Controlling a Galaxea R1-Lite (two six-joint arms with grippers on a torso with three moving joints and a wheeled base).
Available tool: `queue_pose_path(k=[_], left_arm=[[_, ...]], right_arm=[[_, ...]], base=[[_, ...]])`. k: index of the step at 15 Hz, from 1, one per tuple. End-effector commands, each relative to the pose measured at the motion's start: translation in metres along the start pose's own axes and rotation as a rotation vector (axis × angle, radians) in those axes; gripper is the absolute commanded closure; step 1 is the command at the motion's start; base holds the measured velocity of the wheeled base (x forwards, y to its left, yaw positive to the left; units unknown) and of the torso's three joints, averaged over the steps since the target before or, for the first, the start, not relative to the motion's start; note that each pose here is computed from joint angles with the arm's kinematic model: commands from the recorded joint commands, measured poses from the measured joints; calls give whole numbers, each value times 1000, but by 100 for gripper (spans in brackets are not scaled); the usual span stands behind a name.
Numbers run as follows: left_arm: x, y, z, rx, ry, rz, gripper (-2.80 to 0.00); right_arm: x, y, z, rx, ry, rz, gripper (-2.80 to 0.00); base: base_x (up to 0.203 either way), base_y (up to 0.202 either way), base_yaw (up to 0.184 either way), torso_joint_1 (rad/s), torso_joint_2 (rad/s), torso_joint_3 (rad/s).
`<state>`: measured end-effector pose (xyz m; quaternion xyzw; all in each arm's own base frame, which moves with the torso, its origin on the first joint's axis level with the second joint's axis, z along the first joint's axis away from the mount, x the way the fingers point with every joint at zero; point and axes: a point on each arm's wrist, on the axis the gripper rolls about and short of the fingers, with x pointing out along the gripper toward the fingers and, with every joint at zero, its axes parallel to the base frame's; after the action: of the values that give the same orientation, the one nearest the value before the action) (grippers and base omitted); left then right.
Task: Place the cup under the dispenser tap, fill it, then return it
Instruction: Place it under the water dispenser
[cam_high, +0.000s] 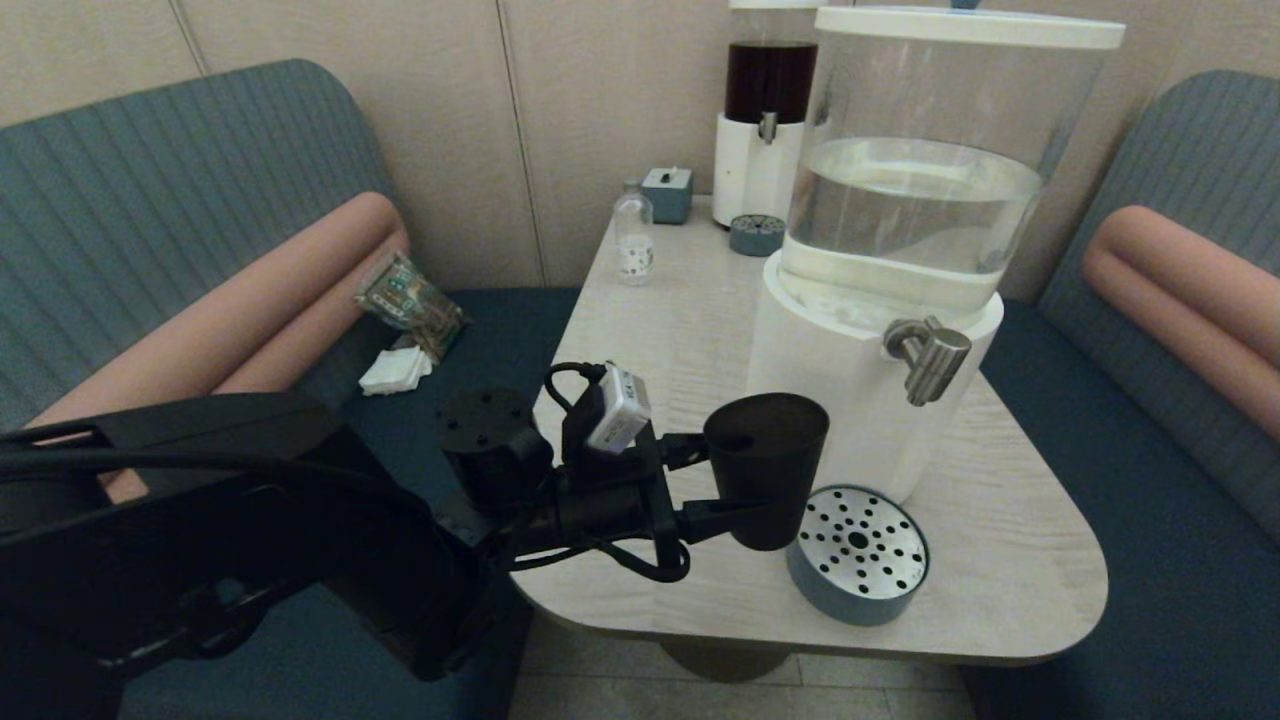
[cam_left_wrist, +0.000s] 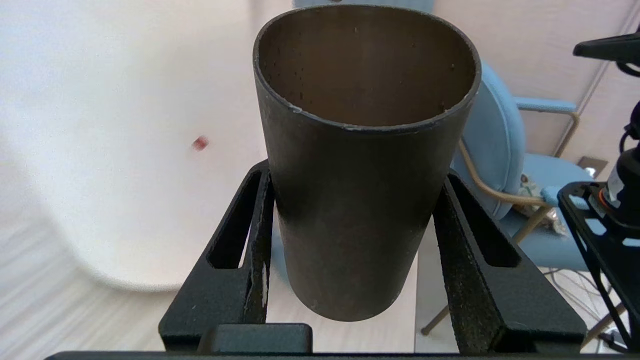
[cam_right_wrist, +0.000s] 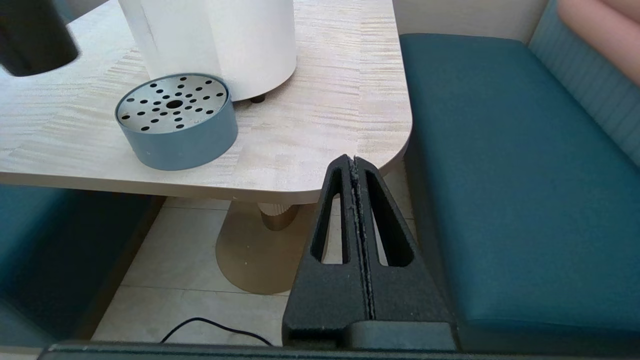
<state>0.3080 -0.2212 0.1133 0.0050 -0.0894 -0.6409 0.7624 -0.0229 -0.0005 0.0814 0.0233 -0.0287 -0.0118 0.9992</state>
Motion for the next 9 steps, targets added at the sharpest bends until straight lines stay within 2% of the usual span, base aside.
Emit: queue_pose_path(k=[1,9], left_arm=[[11,1,-11,-4,-2,-21,0],[62,-2,-34,-5,-56,-59,0]], right_arm=[[1,0,-4,0,14,-1,0],[1,0,-4,0,13,-1,0]], base=[[0,0,0,0,0,0],[0,0,0,0,0,0]])
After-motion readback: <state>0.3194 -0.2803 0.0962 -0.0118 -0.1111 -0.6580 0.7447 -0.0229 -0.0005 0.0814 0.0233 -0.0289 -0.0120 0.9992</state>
